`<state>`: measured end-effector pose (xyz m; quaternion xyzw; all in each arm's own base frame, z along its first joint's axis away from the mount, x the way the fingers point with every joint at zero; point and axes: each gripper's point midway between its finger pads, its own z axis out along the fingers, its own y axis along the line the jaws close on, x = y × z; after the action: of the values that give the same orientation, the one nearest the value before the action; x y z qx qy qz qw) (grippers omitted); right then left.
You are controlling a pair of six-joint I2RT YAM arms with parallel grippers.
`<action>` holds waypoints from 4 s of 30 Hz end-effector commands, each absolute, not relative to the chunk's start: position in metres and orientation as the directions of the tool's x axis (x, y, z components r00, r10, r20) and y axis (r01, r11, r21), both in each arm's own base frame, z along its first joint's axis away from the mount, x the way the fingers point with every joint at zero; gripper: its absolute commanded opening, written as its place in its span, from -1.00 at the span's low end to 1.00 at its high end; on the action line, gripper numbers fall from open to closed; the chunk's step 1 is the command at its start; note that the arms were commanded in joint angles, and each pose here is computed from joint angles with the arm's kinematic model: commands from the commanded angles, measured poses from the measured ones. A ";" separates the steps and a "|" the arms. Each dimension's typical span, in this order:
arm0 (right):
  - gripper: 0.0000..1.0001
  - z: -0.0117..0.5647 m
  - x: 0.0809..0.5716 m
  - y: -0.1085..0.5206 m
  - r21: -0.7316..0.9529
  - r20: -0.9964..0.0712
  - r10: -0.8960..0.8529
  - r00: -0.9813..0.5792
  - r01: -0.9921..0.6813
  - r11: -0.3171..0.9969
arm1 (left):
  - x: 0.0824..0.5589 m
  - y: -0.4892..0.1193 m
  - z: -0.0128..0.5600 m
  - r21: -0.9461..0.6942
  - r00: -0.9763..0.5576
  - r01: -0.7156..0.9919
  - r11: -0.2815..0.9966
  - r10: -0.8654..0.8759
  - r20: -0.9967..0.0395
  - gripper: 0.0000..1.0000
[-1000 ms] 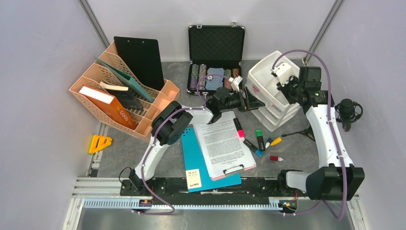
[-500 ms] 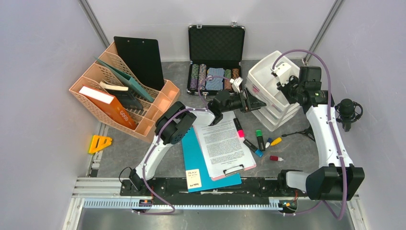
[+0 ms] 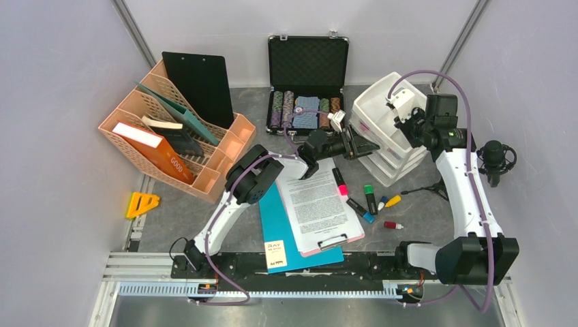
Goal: Organize the desk
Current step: Open the drawer in the storage box, then pick up the stationery from the center of the board.
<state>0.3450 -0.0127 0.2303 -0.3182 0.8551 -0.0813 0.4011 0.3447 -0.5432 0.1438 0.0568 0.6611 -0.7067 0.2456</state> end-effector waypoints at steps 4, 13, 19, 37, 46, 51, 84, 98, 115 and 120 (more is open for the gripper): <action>-0.54 0.215 0.338 -0.002 -0.323 -0.632 -0.589 -0.504 -0.520 0.791 | 0.349 -0.547 0.190 -0.871 -0.851 0.467 -0.153 -0.345 -0.396 0.80; -0.55 0.212 0.338 -0.003 -0.320 -0.629 -0.589 -0.507 -0.521 0.791 | 0.341 -0.539 0.223 -0.834 -0.855 0.477 -0.277 -0.364 -0.368 0.72; -0.56 0.210 0.337 -0.003 -0.321 -0.627 -0.590 -0.510 -0.521 0.791 | 0.335 -0.533 0.229 -0.827 -0.859 0.476 -0.299 -0.360 -0.364 0.63; -0.60 0.203 0.344 -0.014 -0.348 -0.598 -0.587 -0.546 -0.483 0.804 | 0.320 -0.517 0.237 -0.814 -0.859 0.490 -0.311 -0.332 -0.390 0.46; -0.61 0.198 0.345 -0.016 -0.347 -0.590 -0.588 -0.554 -0.483 0.804 | 0.308 -0.506 0.238 -0.815 -0.866 0.483 -0.322 -0.310 -0.391 0.40; -0.62 0.196 0.347 -0.016 -0.346 -0.588 -0.587 -0.557 -0.483 0.804 | 0.301 -0.497 0.239 -0.814 -0.865 0.485 -0.320 -0.313 -0.393 0.40; -0.62 0.207 0.362 -0.022 -0.378 -0.583 -0.600 -0.547 -0.472 0.797 | 0.281 -0.464 0.188 -0.867 -0.846 0.494 -0.063 -0.266 -0.463 0.61; 0.18 0.280 0.364 -0.019 -0.458 -0.669 -0.611 -0.424 -0.412 0.788 | 0.272 -0.402 0.147 -0.617 -0.670 0.711 0.336 0.059 -0.740 0.87; 0.42 0.276 0.267 -0.003 -0.492 -0.638 -0.699 -0.323 -0.527 0.693 | 0.276 -0.302 0.151 -0.061 -0.388 0.857 0.511 0.565 -0.728 1.00; 0.42 0.223 0.227 0.008 -0.451 -0.546 -0.792 -0.274 -0.701 0.553 | 0.274 -0.283 0.152 0.025 -0.335 0.872 0.489 0.632 -0.699 1.00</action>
<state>0.2573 -0.0019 0.2639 -0.3881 0.8061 -0.0974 0.4360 0.2723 -0.3046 0.1368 0.4212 0.8163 -0.2351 0.3177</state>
